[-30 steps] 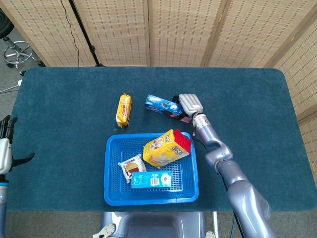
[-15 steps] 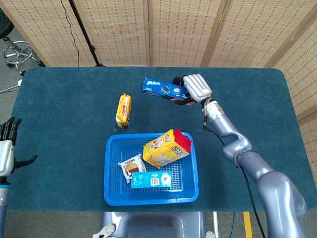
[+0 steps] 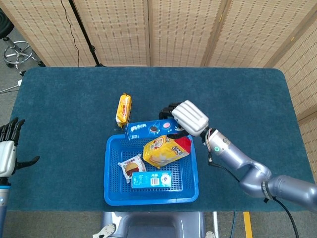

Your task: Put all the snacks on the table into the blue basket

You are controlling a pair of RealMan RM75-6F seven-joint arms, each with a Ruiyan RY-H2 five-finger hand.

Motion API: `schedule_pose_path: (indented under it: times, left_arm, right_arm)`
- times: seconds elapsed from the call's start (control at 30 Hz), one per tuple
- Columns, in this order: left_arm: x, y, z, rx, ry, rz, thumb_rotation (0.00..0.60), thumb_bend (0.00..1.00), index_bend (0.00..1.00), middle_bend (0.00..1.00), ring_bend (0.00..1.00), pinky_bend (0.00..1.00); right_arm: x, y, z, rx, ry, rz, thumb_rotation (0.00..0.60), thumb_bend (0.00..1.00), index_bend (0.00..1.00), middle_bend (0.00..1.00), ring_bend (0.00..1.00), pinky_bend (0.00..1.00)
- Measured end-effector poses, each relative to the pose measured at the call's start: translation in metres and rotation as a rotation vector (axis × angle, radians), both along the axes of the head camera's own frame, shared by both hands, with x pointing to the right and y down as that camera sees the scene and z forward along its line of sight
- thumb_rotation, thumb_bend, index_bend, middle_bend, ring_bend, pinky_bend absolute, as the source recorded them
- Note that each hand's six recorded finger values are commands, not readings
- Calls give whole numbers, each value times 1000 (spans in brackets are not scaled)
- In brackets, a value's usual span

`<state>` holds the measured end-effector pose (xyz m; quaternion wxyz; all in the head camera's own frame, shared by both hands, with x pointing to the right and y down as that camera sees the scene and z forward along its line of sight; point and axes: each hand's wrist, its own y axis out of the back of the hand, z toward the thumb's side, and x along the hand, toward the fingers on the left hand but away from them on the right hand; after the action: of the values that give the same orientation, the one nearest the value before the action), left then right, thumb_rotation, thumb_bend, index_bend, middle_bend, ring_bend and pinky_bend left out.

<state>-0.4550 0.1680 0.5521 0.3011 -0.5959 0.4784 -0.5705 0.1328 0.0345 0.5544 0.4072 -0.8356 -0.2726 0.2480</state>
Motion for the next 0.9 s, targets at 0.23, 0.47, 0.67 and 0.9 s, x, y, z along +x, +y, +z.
schedule_pose_path:
  times: [0.23,0.47,0.67,0.9]
  left_arm:
    - [1,0,-2,-4,23,5,600,0,0,0,0,0]
    - [-4,0,-8,5,56,2,600,0,0,0,0,0]
    - [-7,1,-10,5,68,-1,600,0,0,0,0,0]
    - [-8,1,-10,2,76,-4,600,0,0,0,0,0]
  right_arm:
    - [-8,35,-28,102,136,-64,600,261,504,615,477,590]
    - [-10,55,-9,101,334,-64,600,269,504,615,477,594]
    - [-10,74,12,24,424,-71,600,272,507,618,482,601]
    - [-14,94,15,-25,443,-92,600,3,90,189,170,461]
